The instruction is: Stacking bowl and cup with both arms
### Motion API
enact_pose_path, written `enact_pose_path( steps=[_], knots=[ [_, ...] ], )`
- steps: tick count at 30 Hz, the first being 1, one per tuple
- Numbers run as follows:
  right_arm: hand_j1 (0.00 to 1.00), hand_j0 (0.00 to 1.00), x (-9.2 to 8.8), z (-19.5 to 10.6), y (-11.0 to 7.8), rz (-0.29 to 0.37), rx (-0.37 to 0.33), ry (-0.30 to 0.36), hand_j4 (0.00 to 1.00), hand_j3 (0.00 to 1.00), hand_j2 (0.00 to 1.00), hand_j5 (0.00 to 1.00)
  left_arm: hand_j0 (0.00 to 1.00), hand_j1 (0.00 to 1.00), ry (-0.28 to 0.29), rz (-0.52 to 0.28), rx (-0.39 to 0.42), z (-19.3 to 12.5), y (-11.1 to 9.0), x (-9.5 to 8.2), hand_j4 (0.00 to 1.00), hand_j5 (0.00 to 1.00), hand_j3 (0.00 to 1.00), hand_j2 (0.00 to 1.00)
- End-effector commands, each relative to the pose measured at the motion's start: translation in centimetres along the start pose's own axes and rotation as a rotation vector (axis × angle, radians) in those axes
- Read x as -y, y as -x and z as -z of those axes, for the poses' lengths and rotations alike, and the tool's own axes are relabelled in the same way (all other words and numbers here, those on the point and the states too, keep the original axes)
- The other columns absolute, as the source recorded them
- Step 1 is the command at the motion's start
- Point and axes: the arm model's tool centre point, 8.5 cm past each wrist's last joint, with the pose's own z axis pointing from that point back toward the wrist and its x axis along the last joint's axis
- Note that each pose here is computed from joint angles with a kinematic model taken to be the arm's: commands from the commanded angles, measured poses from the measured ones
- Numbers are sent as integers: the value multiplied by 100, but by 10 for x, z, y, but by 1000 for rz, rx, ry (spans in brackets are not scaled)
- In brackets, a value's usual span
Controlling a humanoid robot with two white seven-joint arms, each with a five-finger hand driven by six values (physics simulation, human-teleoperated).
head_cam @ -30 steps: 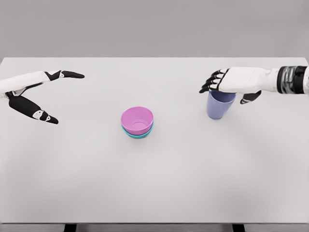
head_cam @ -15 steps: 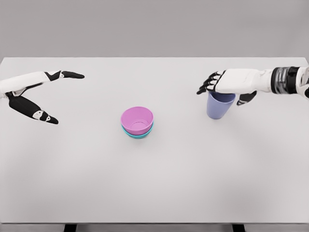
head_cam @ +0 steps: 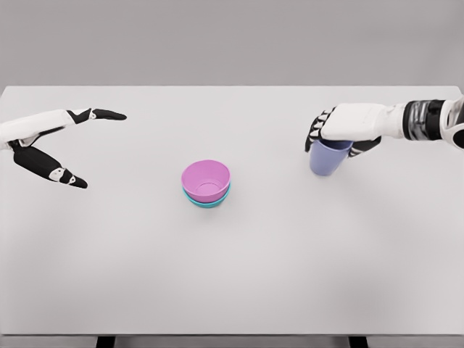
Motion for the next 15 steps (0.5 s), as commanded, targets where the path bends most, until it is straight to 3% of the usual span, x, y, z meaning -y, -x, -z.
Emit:
enact_pose_path(
  steps=[1,10,15],
  knots=[
    [63,63,3,-1,1,5,-2,12,63,63,63,63,100,100,-6,-6,2,0,0,-1,100,100,100,100],
    [65,65,49,-1,-5,-25,11,156,65,65,65,65,100,100,-6,-6,2,0,0,-1,100,100,100,100],
    [66,66,76,8,-22,-69,60,223,66,66,66,66,100,100,-6,-6,2,0,0,-1,100,100,100,100]
  ],
)
